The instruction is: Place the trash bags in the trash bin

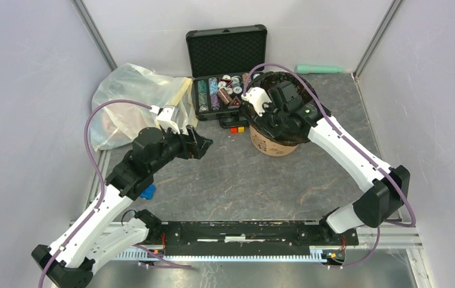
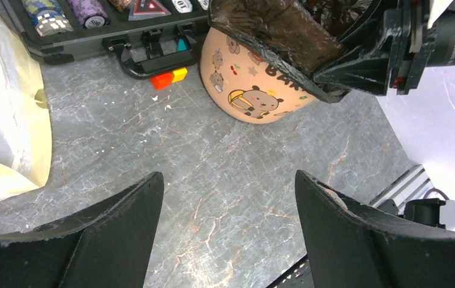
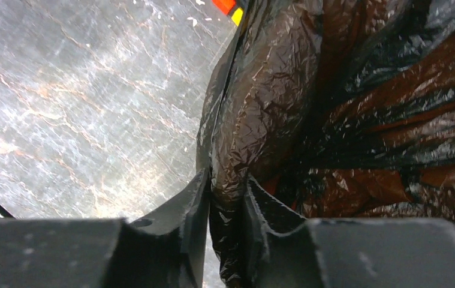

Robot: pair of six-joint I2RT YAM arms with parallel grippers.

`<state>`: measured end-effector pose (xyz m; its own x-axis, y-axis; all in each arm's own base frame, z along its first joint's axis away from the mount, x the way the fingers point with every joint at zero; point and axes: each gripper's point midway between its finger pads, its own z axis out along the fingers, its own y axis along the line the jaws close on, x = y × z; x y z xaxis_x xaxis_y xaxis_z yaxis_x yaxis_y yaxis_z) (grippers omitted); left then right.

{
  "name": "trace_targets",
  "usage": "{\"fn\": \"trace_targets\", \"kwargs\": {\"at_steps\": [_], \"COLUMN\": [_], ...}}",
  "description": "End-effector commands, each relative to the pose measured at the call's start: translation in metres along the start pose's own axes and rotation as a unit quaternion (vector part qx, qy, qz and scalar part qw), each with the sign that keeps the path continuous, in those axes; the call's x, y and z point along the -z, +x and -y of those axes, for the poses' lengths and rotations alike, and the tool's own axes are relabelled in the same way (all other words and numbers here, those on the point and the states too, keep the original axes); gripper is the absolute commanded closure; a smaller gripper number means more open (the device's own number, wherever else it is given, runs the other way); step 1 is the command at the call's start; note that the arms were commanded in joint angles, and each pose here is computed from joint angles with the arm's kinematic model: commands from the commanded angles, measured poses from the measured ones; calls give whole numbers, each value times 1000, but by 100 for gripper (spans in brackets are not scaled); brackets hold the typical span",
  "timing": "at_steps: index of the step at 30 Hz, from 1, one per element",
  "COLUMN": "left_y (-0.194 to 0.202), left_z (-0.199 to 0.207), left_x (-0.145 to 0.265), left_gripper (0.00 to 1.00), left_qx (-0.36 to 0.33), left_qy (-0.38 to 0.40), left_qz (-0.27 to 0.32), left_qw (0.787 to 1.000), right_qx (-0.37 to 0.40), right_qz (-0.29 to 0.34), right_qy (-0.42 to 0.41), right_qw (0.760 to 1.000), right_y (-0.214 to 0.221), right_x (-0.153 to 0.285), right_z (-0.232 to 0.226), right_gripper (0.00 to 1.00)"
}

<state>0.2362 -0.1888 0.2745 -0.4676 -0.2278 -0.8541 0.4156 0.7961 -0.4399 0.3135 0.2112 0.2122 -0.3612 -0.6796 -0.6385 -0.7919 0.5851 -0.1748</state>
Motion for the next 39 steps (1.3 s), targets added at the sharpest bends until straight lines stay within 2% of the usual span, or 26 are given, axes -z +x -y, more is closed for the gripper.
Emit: {"fn": "trace_targets", "kwargs": {"at_steps": [1,3,14,16,19,20,24,27,30,34,39], "left_y": [3,4,6,7,9,11,14,16,18,23,31], "left_z": [-6,-7,-7,-7,-8,-8,-9,-11,-12,-15,-23], "left_x": [1,1,-1,-1,-1,-2,-3,-3,-2,1,7], "left_gripper": [13,13,13,13,13,13,13,13,13,13,13], "left_qx": [-23,-21,-17,-16,-13,-13,-10,-8,-4,2,7], "left_qy": [-9,-10,-11,-11,-11,-11,-11,-12,-12,-14,-23], "left_qz": [1,0,-3,-3,-5,-7,-9,-11,-10,-7,-1], "left_qw": [1000,1000,1000,1000,1000,1000,1000,1000,1000,1000,1000], "right_qx": [0,-5,-25,-26,-29,-31,-41,-47,-67,-118,-191], "right_qz": [53,61,104,104,93,89,103,146,211,295,336], "right_qy": [-22,-34,-51,-47,-30,-21,13,48,109,215,327], "right_qw": [998,998,993,993,995,995,994,987,969,923,862], "right_y": [-37,-45,-72,-71,-64,-62,-62,-72,-79,-61,11], "right_x": [-2,-4,0,3,7,9,32,62,100,141,161], "right_z": [-4,-7,-19,-18,-14,-11,-3,6,21,45,60], "right_gripper": [76,84,85,71,44,32,2,2,2,2,2]}}
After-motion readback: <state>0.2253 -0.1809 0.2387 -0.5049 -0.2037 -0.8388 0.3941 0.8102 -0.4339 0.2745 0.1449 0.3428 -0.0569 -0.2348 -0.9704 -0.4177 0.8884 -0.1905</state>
